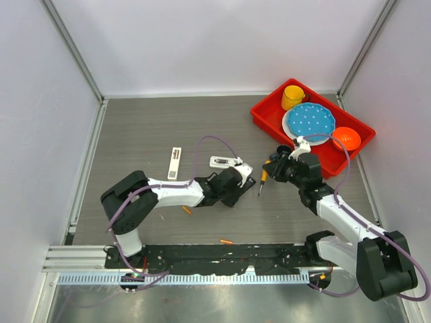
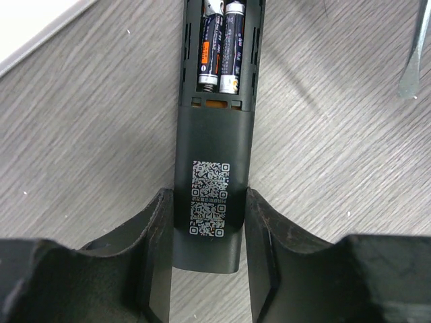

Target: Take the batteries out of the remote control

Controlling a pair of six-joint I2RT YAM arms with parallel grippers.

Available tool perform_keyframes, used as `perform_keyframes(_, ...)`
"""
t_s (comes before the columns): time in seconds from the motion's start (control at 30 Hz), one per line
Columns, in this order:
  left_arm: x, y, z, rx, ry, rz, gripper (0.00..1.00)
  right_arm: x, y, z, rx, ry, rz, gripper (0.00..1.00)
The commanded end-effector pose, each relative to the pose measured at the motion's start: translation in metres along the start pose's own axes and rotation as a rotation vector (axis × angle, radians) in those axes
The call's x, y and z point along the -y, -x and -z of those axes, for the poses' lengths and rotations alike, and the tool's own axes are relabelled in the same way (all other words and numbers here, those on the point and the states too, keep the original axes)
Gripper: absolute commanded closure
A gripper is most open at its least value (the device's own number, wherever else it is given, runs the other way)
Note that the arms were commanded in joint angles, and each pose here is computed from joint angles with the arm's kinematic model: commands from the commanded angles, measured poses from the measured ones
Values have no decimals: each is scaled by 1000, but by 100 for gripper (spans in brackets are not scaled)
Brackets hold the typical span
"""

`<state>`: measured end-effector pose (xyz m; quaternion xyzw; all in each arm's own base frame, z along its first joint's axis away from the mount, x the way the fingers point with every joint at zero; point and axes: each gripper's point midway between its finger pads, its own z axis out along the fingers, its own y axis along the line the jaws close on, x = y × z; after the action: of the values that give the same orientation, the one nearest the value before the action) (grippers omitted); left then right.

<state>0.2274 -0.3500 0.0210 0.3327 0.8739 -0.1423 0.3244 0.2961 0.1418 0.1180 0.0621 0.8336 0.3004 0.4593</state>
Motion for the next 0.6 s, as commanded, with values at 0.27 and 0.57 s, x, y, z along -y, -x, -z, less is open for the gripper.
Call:
perform_keyframes(0.27, -30, -2, -14, -58, -49, -70, 78, -17, 46, -24, 94, 24, 25, 99)
perform_keyframes(0.57, -38, -4, -16, -57, -43, -55, 76, -23, 72, -43, 199, 14, 40, 99)
